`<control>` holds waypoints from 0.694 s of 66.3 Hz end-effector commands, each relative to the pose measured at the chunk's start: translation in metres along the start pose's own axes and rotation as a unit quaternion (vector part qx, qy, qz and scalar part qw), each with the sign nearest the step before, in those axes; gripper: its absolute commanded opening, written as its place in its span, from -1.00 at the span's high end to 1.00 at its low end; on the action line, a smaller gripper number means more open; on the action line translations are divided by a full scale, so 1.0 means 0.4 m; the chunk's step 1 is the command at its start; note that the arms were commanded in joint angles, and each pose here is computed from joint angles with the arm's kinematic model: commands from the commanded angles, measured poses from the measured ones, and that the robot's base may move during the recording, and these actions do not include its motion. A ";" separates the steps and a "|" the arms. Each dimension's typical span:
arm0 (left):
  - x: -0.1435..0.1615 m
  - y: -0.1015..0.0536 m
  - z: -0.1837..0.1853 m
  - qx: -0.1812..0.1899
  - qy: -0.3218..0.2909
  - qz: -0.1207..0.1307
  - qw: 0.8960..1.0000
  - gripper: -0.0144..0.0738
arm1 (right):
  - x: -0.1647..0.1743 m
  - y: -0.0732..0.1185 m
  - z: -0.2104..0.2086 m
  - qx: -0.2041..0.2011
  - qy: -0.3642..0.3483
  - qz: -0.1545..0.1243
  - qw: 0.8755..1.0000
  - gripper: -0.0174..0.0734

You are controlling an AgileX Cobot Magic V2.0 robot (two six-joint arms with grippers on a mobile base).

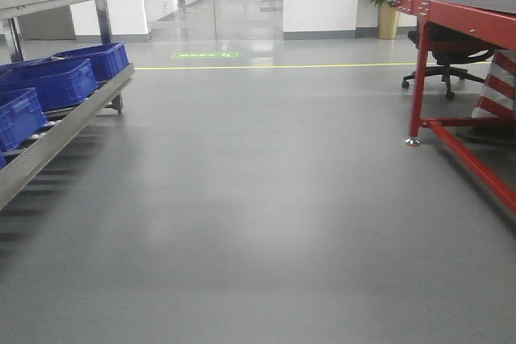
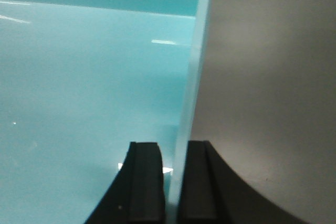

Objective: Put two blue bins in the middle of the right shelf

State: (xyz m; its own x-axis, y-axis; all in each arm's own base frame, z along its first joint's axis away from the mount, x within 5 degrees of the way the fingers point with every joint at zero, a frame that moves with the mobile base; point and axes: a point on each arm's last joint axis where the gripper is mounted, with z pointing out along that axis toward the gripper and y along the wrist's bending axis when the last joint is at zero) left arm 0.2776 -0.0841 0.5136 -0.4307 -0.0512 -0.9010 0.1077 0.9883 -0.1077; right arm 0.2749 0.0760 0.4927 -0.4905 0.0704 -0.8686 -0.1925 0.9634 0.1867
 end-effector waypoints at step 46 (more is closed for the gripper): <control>-0.025 0.010 -0.022 -0.011 -0.045 0.012 0.999 0.92 | -0.013 -0.006 -0.023 0.010 -0.021 -0.020 1.000 0.98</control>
State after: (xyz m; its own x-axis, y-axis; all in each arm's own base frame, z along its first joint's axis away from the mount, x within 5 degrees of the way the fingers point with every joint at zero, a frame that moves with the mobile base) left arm 0.2780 -0.0843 0.5139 -0.4263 -0.0518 -0.9031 0.1093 0.9881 -0.1083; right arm 0.2749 0.0760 0.4927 -0.4905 0.0704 -0.8686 -0.1925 0.9634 0.1867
